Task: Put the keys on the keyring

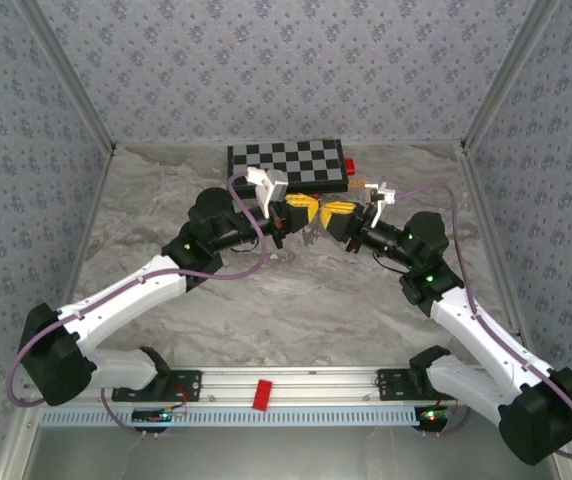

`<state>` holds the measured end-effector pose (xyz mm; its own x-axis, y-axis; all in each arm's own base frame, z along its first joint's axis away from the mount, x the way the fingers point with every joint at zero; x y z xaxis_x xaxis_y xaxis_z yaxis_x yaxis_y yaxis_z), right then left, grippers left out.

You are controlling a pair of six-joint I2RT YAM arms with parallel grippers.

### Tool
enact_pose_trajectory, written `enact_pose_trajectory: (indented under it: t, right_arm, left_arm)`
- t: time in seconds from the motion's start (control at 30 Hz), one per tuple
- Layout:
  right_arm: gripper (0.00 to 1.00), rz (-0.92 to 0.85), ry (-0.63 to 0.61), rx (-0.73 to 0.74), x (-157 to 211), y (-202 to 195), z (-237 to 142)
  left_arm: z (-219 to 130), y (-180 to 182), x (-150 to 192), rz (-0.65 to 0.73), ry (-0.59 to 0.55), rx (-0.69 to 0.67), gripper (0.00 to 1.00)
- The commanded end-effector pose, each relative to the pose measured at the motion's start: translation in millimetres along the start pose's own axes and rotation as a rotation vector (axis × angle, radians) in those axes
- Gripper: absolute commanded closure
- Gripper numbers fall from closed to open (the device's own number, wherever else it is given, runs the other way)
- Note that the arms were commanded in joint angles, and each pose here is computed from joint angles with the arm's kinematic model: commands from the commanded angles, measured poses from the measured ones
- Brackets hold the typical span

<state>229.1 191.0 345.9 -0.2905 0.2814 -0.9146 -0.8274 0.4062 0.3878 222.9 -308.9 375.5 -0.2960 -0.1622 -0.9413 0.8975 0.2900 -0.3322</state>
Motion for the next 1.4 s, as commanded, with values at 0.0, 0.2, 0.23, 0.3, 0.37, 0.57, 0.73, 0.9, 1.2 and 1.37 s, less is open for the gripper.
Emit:
enact_pose_trajectory:
  t: [0.0, 0.2, 0.23, 0.3, 0.37, 0.57, 0.73, 0.9, 1.2, 1.37]
  right_arm:
    - [0.82, -0.034, -0.059, -0.035, -20, 9, 0]
    - [0.82, -0.026, -0.079, -0.029, -24, 6, -4]
    - [0.83, -0.023, -0.082, -0.026, -24, 5, -5]
    - [0.83, -0.018, -0.087, -0.027, -25, 4, -6]
    - [0.83, -0.009, -0.097, -0.020, -26, 1, -8]
    - [0.78, 0.017, -0.120, -0.073, -29, 3, -10]
    - [0.76, 0.024, -0.118, -0.087, -26, 3, -11]
    - [0.76, 0.025, -0.093, -0.113, -24, 5, -9]
    - [0.78, 0.030, -0.069, -0.129, -22, 4, -5]
    - [0.81, 0.031, -0.059, -0.148, -21, 6, -4]
  left_arm:
    - [2, -7, -6, -0.001, -0.019, 0.052, 1.00]
    - [2, -7, -3, -0.002, -0.002, 0.057, 1.00]
    - [2, -7, -3, 0.000, -0.003, 0.057, 1.00]
    - [2, -7, -2, -0.003, 0.002, 0.054, 1.00]
    - [1, -7, -2, -0.002, 0.001, 0.055, 1.00]
    - [0, -8, -3, -0.004, 0.004, 0.054, 1.00]
    - [-3, -5, -5, -0.005, -0.006, 0.035, 1.00]
    - [-2, -7, -8, -0.014, -0.010, 0.052, 1.00]
    - [-1, -9, -8, -0.024, -0.003, 0.070, 1.00]
    - [1, -9, -8, -0.028, 0.006, 0.071, 1.00]
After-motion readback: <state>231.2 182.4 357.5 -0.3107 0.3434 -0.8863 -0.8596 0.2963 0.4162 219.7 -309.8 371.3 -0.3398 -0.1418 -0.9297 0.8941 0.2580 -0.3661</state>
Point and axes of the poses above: each hand's point on the last joint's axis, 136 mm out from that joint toward the fingers, its own z axis out along the fingers, its own y axis along the line the jaws close on, x = y × z, the point moved 5 cm from there along -z, back along the fingers, and after that the axes turned 3 degrees about -z, right-handed, at the moved point
